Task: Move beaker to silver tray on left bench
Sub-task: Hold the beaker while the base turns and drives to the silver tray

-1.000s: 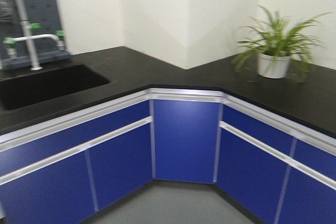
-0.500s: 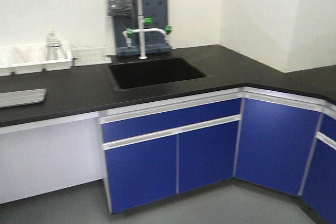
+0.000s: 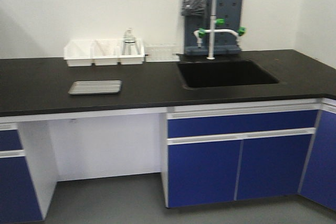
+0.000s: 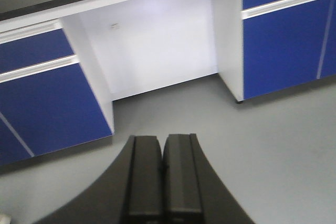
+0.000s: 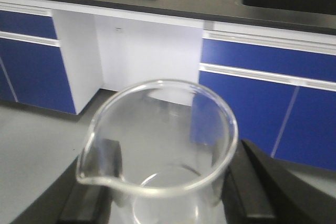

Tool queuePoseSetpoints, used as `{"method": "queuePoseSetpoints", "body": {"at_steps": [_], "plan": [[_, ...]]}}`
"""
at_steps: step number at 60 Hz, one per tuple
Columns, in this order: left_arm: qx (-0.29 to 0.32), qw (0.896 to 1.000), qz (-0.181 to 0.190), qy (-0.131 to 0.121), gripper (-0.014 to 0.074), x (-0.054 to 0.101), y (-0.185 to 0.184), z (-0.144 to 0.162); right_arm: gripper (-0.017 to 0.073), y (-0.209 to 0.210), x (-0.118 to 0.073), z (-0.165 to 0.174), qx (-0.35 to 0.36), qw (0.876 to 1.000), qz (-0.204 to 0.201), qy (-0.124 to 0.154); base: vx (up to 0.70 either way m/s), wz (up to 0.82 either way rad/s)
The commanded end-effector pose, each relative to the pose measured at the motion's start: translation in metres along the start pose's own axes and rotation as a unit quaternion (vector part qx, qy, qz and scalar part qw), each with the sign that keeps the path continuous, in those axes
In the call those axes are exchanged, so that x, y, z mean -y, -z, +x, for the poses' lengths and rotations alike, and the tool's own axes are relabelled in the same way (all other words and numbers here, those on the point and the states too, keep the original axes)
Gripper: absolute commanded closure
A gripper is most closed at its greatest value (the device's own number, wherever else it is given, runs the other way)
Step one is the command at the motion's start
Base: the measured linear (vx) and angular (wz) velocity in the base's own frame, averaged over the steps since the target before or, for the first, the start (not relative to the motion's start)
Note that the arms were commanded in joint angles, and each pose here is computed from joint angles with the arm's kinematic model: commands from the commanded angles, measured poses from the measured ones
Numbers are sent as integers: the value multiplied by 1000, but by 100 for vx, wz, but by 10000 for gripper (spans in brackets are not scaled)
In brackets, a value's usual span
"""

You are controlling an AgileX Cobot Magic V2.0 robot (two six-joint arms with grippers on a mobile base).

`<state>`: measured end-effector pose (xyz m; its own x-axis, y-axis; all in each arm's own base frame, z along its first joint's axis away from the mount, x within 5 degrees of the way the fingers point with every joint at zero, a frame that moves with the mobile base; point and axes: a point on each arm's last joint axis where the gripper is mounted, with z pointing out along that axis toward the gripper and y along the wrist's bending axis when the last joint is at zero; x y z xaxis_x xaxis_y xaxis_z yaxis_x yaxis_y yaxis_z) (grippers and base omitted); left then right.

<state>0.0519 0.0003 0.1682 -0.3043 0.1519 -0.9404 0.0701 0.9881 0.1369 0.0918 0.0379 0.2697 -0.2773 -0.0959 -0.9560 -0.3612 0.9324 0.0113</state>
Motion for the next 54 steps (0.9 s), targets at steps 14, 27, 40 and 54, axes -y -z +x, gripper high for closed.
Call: {"method": "queuePoseSetpoints", "body": {"at_steps": [14, 27, 40, 54], "plan": [[35, 999, 2, 0, 592, 1, -2, -2, 571, 3, -3, -16, 48, 999, -14, 10, 13, 45], [35, 999, 2, 0, 592, 1, -2, -2, 571, 3, -3, -16, 48, 999, -14, 10, 19, 42], [35, 999, 2, 0, 592, 1, -2, -2, 571, 3, -3, -16, 48, 999, -14, 10, 24, 25], [35, 999, 2, 0, 592, 1, -2, -2, 571, 3, -3, -16, 48, 999, -14, 10, 32, 6]]}}
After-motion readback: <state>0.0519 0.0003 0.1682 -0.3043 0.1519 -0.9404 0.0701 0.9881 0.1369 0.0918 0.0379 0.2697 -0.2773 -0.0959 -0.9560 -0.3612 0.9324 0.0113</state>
